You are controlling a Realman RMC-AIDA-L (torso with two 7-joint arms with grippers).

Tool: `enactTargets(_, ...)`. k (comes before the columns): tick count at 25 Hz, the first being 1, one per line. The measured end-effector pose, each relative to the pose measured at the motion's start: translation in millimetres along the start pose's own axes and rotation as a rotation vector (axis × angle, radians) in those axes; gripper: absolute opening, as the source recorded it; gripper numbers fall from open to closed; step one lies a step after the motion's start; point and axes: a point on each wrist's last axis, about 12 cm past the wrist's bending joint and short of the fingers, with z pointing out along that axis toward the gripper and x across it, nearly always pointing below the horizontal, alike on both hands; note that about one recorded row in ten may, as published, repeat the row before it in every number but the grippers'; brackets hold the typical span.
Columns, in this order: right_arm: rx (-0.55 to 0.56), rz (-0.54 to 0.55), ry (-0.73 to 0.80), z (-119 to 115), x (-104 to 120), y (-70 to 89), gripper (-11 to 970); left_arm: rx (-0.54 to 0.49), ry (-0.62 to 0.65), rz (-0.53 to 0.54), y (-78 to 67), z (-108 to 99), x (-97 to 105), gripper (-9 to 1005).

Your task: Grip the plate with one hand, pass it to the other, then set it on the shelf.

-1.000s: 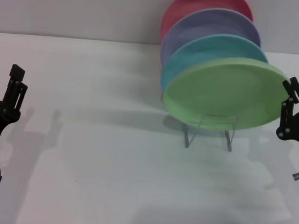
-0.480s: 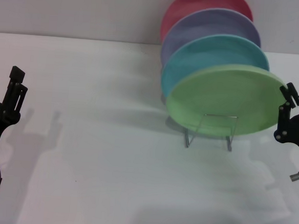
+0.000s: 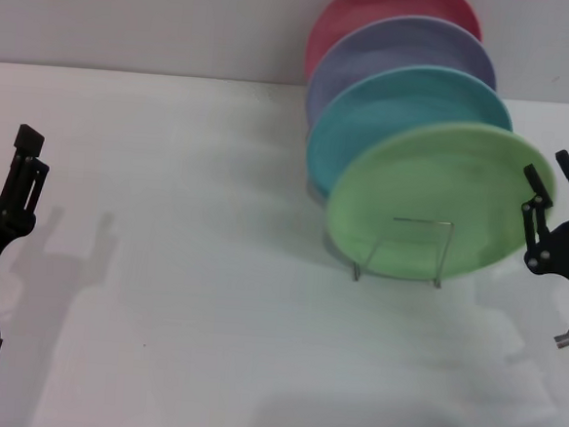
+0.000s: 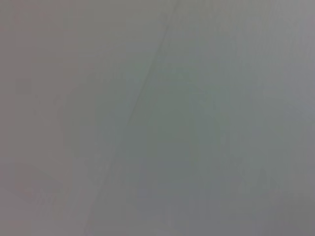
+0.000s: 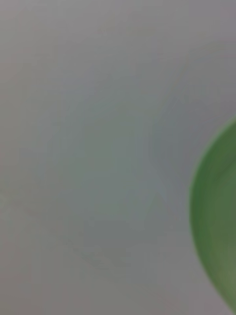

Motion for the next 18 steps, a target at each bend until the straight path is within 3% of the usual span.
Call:
enactTargets(3,0.022,0.057,-0.036,-2.4,-4.4,-2.6,163,0.000,0.000,0.000,0.0,0.0,-0.1,669)
enactTargets(11,0.125,0.351,-0.248,-25.1,-28.2,-19.0,262,0.009,-0.004,0.010,1.6,3.4,-1.1,669)
enactTargets(18,0.324,0.623,-0.218,-31.5,3.0,-70.8,437,0.072,0.002,0.085,4.3,18.5,-0.4,668)
